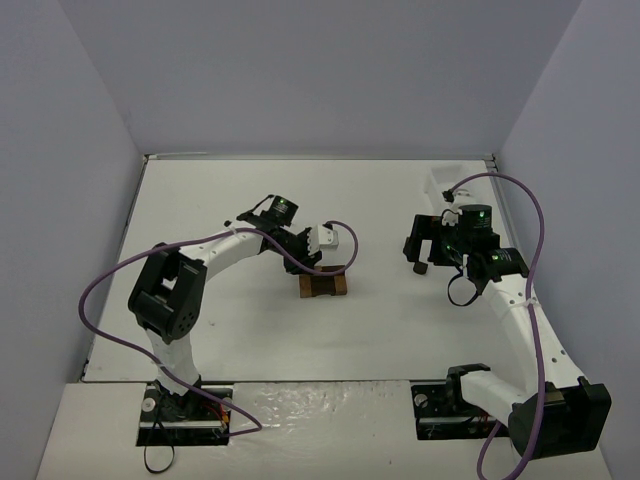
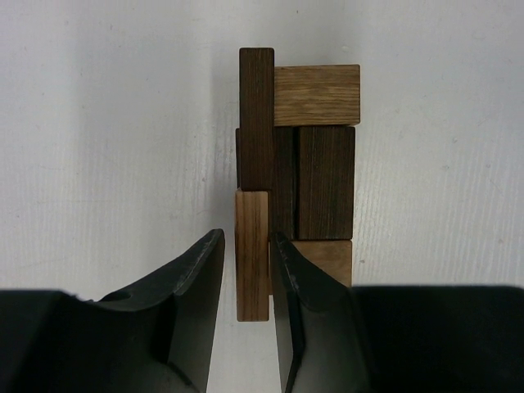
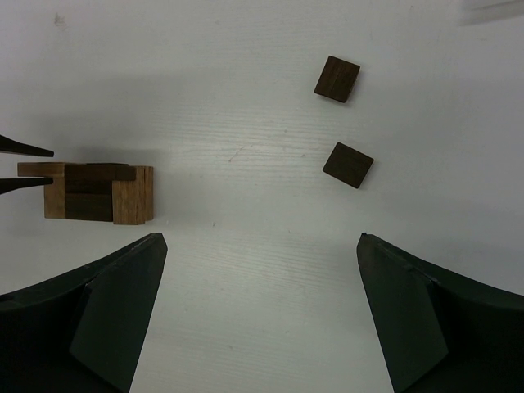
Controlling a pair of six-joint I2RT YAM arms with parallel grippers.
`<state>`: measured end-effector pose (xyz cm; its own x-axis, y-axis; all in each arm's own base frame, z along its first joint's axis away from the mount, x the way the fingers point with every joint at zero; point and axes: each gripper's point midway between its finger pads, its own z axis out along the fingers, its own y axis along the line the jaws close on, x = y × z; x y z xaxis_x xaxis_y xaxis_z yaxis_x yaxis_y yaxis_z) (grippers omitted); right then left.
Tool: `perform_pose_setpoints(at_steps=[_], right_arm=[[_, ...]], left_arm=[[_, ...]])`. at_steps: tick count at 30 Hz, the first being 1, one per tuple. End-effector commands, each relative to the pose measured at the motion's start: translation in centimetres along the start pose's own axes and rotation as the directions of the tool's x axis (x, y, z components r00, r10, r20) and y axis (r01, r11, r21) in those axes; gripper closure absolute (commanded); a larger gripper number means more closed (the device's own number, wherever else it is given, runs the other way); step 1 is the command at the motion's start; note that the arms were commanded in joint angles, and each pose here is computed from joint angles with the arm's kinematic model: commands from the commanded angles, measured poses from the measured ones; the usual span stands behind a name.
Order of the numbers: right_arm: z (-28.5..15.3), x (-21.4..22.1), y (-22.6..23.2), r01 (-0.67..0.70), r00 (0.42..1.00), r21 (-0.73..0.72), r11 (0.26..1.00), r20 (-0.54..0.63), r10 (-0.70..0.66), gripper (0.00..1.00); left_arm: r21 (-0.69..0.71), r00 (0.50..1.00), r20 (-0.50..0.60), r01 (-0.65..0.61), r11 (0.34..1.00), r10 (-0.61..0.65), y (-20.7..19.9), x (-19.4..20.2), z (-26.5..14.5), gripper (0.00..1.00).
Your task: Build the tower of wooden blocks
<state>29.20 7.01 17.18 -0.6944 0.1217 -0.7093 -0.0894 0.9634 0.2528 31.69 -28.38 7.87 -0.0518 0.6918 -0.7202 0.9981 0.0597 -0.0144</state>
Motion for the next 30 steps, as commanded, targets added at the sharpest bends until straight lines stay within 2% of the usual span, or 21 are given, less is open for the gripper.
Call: perform_pose_setpoints(at_steps=[1,5,10,14,16,19,22,25,27,30], right_arm=[[-0.1,-1.5,0.1,0.011,0.998,-0.002,1.0,0.061,-0.01,0.0],[0.1,-1.5,-0.7,-0.007,0.998,0.043,0.999,0.063,0.004,0.0],[0.4,-1.6,-2.6,-0.066,0.995,0.156,0.986,0.078,0.054,0.0],[1.9,-0.4,-4.0,-0.112,0.994,0.228,0.967,0.035,0.107,0.0],[2.8,0.3,-4.4,-0.135,0.99,0.251,0.959,0.005,0.138,0.0],[4.3,1.3,-5.6,-0.17,0.982,0.321,0.932,-0.028,0.189,0.02],[5.4,1.7,-6.2,-0.19,0.976,0.352,0.916,-0.033,0.215,0.08],[7.0,2.1,-6.5,-0.22,0.968,0.356,0.908,-0.034,0.248,0.17],[8.0,2.3,-6.6,-0.241,0.963,0.358,0.902,-0.026,0.268,0.21],[9.3,3.2,-7.0,-0.253,0.956,0.373,0.893,-0.044,0.289,0.22]], left_arm=[[-0.043,0.991,0.108,-0.073,0.996,0.077,-0.2,-4.3,-2.8,0.63],[-0.076,0.988,0.121,-0.083,0.994,0.092,-0.4,-5.3,-4.1,0.47],[-0.169,0.986,0.134,-0.079,0.982,0.102,0.1,-7.1,-6.7,0.39],[-0.311,0.983,0.184,0.036,0.95,0.023,1.3,-9.0,-9.6,0.31],[-0.378,0.968,0.252,0.093,0.921,0.006,1.9,-10.4,-11.2,0.25],[-0.441,0.92,0.371,0.297,0.847,-0.13,1.7,-10.9,-13.6,0.22],[-0.467,0.878,0.433,0.412,0.783,-0.204,0.7,-10.9,-16.0,0.21],[-0.474,0.815,0.508,0.534,0.7,-0.278,-0.7,-10.4,-18.4,0.19],[-0.5,0.786,0.524,0.596,0.628,-0.328,-1.4,-8.9,-19.7,0.17],[-0.517,0.769,0.494,0.635,0.573,-0.406,-3.0,-6.8,-20.4,0.16]])
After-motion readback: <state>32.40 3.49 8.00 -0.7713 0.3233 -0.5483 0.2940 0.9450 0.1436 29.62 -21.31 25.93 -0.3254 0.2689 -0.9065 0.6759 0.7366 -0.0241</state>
